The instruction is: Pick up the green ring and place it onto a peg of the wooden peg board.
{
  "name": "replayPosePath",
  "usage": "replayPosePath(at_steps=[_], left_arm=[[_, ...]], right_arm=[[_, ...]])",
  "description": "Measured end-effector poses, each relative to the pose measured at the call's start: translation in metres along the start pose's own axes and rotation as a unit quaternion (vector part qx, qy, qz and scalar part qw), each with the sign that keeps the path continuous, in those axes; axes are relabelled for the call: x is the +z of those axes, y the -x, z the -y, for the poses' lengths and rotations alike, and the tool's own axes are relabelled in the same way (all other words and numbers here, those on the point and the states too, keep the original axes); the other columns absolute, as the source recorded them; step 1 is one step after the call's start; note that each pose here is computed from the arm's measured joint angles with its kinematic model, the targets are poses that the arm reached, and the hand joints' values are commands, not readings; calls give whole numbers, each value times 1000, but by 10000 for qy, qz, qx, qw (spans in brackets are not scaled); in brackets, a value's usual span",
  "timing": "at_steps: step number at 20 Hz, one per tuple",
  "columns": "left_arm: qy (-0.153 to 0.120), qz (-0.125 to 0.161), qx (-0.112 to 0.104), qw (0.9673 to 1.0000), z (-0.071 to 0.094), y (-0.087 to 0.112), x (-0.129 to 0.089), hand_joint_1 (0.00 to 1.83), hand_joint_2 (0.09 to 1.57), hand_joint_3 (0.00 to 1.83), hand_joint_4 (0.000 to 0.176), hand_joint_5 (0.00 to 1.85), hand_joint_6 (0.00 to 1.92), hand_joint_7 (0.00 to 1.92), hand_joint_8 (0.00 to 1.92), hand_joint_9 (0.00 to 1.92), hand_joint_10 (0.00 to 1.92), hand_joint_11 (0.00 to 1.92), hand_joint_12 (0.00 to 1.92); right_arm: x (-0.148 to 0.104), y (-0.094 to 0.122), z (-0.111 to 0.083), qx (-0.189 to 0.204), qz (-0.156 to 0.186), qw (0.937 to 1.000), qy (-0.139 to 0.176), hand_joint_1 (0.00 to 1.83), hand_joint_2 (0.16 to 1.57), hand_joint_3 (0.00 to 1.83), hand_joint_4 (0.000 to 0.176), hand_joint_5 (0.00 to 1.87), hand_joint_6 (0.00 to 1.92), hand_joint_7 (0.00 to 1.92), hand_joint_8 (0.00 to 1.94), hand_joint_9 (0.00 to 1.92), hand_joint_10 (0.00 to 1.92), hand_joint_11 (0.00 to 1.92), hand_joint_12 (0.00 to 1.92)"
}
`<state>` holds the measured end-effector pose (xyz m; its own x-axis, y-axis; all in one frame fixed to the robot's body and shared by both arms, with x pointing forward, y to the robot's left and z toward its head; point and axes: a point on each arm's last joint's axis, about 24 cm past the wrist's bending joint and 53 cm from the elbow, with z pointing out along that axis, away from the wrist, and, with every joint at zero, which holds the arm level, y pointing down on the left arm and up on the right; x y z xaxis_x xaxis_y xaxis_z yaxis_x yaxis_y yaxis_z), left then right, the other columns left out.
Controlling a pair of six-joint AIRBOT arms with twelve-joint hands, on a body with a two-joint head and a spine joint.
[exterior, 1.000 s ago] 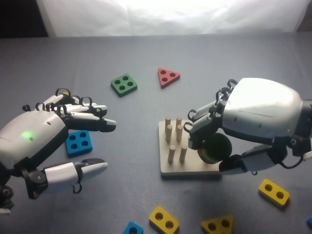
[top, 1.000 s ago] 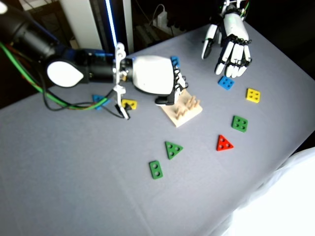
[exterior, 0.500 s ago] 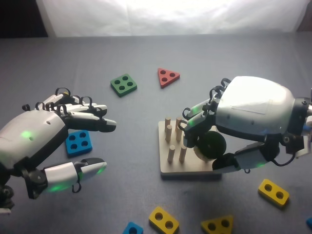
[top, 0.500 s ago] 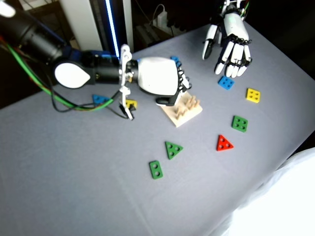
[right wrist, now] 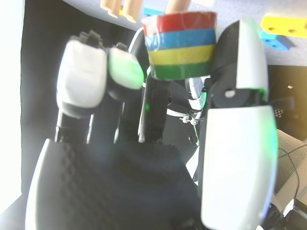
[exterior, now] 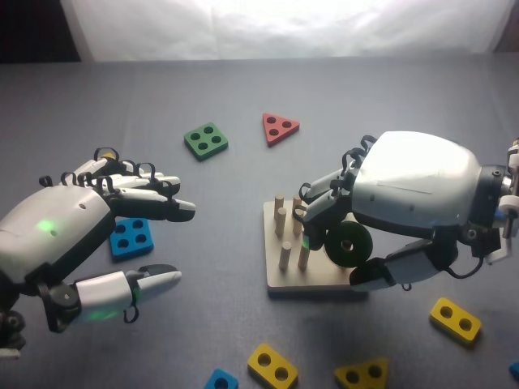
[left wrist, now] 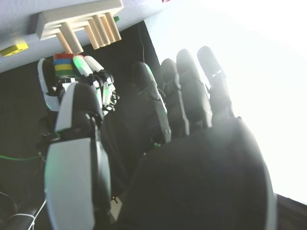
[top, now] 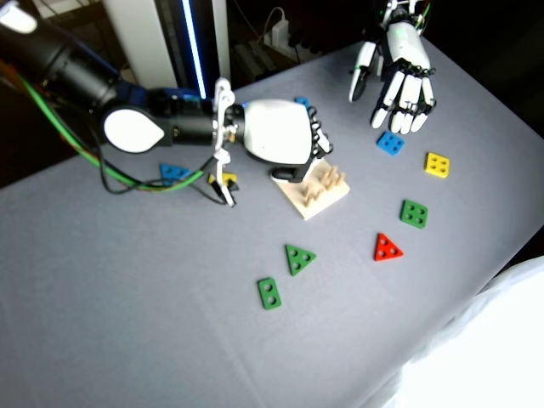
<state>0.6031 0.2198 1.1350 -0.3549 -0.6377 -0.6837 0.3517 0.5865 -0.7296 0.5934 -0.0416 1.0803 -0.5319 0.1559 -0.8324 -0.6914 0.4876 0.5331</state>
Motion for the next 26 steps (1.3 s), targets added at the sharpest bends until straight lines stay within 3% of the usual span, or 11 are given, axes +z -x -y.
replayPosePath(at_steps=[5,7,10,11,12,13,15,17,20,25,26], left_arm=[[15,16,-22,10000,-1,1,-1,835,1133,1,0,746,0,457,1,384,0,0,800],[11,17,-31,10000,-1,1,-1,831,1136,1,0,745,0,453,0,374,1,0,752],[10,21,-35,10000,-1,1,-1,819,1133,0,0,750,1,473,4,400,7,0,885],[10,21,-35,10000,-1,1,-1,827,1132,0,0,749,1,477,4,401,6,0,880],[10,21,-37,10000,-1,1,-1,831,1132,0,0,751,1,474,2,398,3,0,841],[10,21,-37,10000,-1,1,-1,819,1137,2,0,752,1,471,0,394,1,0,837],[7,21,-38,10000,-1,1,-1,833,1135,0,0,754,1,477,3,397,2,0,851],[9,24,-42,10000,-1,1,-1,842,1133,0,0,758,1,483,3,405,3,0,880],[8,22,-53,10000,-1,1,-1,850,1136,1,0,741,1,457,2,377,2,0,813],[7,23,-54,10000,-1,1,-1,837,1127,0,0,753,1,471,1,407,5,0,966],[5,25,-54,10000,-1,1,-1,822,1138,2,0,748,1,445,3,382,5,0,886]], right_arm=[[0,0,1,29,9,10000,-24,1168,1139,2,0,931,1063,880,1669,1233,1921,1401,1921],[0,1,1,36,14,10000,-27,1150,1178,7,0,853,1190,862,1683,1182,1913,1342,1921],[-2,4,8,86,55,9998,-142,1169,1138,0,0,940,1048,784,1935,1220,1921,1416,1921],[-3,6,11,71,72,9998,-185,1175,1118,0,0,979,981,791,1940,1223,1921,1418,1921],[-5,9,14,69,105,9997,-230,1176,1111,0,0,992,961,822,1782,1171,1921,1333,1921],[-5,11,17,93,138,9995,-274,1182,1096,0,0,1023,913,913,1547,1163,1840,1270,1921],[-7,15,23,127,174,9991,-353,1282,1083,0,0,1095,605,1061,1135,1205,1324,1174,1615],[-8,18,30,250,208,9986,-412,1279,1030,0,0,1151,626,1223,726,1282,957,1174,1395],[-10,21,35,251,224,9984,-452,1284,1028,0,0,1214,464,1177,853,1235,932,1099,1351],[-7,17,34,234,175,9986,-430,1262,1057,0,0,1067,769,1170,801,1257,797,1110,1263],[-7,17,35,236,171,9986,-437,1264,1052,0,0,1071,768,1190,756,1279,735,1124,1212]])
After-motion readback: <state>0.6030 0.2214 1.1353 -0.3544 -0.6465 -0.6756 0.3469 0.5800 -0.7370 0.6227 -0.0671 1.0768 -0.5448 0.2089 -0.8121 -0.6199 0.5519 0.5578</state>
